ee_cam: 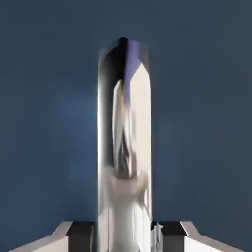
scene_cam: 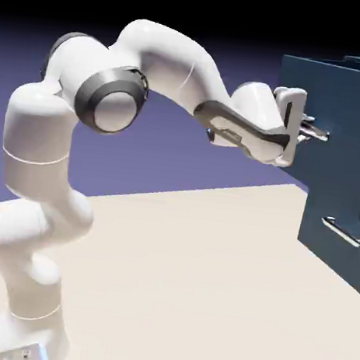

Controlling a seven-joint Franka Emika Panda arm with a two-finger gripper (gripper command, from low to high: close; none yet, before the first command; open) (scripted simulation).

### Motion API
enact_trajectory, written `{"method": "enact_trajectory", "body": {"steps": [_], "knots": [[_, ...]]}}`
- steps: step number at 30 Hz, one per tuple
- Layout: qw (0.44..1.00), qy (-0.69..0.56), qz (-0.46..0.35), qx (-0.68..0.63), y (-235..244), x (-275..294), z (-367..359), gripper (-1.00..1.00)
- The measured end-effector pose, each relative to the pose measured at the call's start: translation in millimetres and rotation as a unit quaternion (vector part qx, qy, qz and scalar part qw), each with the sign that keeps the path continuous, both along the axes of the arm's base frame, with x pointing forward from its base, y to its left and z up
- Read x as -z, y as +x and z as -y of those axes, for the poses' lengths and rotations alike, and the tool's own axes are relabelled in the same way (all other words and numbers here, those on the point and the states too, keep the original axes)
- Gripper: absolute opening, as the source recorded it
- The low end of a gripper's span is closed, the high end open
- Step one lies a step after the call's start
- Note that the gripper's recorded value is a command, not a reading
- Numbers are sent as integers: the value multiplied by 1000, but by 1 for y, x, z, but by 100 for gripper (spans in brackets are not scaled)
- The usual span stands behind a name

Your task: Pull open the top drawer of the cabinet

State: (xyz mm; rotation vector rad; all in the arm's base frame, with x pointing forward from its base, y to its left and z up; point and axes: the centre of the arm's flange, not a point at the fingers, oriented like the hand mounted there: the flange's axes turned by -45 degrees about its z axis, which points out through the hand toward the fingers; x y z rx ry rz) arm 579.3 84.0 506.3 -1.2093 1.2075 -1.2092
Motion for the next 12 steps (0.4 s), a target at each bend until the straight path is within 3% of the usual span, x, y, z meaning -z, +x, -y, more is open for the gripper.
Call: {"method": "enact_trajectory", "body": {"steps": [10,11,12], "knots": [[1000,0,0,0,-44,0,0,-100],[1000,0,0,0,-45,0,0,100],[1000,0,0,0,-45,0,0,100]]}}
